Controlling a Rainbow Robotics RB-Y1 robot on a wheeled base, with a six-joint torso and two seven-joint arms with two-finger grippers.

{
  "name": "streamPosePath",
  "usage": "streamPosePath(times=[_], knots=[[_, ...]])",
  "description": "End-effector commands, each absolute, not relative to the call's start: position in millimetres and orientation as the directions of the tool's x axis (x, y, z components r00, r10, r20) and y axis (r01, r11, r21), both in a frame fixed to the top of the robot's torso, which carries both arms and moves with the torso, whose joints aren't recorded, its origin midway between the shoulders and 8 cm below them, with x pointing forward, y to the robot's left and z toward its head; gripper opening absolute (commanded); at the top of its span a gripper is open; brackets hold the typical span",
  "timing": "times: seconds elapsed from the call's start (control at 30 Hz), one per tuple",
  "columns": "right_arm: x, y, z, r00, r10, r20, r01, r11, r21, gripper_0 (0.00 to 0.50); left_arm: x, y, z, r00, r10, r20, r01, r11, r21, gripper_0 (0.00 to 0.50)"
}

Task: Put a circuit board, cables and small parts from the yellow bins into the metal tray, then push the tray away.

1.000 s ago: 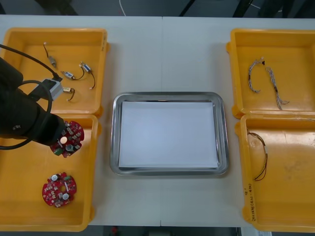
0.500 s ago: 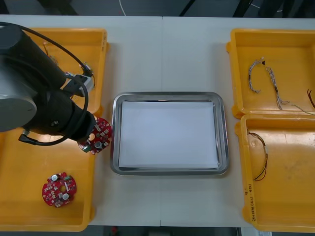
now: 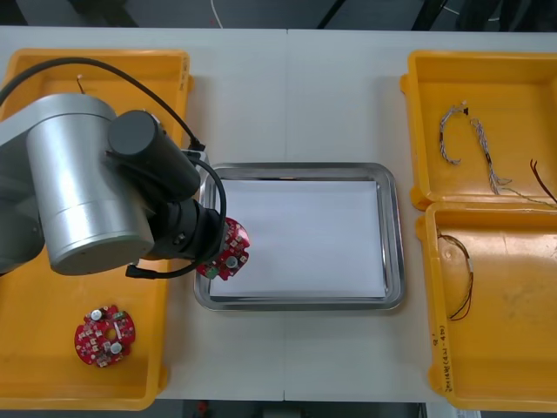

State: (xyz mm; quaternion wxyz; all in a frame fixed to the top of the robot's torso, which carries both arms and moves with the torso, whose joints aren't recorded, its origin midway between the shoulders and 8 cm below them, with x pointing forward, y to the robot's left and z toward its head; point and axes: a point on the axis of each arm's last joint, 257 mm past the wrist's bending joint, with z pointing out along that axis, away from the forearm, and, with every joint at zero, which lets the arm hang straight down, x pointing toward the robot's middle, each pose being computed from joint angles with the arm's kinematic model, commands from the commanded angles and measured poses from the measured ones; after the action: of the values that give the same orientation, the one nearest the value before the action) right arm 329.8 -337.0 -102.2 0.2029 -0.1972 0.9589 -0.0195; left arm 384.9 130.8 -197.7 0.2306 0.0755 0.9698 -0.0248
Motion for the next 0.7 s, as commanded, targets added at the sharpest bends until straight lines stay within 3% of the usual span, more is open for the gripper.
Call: streamPosePath(times=[0.03,0.7], knots=[[329,-341,-94,-0.822,-0.439,-0.363,-0.409,0.898,-0.16,0.0,395,104,-200,-0.85,0.181,-0.495,0.213,0.977,-0.009,0.0],[321,-338,-98,-0.826,-0.454,-0.335,-0.433,0.891,-0.14,0.0,419,75,-259,-0.849,0.156,-0.504,0.193,0.981,-0.022,0.003]])
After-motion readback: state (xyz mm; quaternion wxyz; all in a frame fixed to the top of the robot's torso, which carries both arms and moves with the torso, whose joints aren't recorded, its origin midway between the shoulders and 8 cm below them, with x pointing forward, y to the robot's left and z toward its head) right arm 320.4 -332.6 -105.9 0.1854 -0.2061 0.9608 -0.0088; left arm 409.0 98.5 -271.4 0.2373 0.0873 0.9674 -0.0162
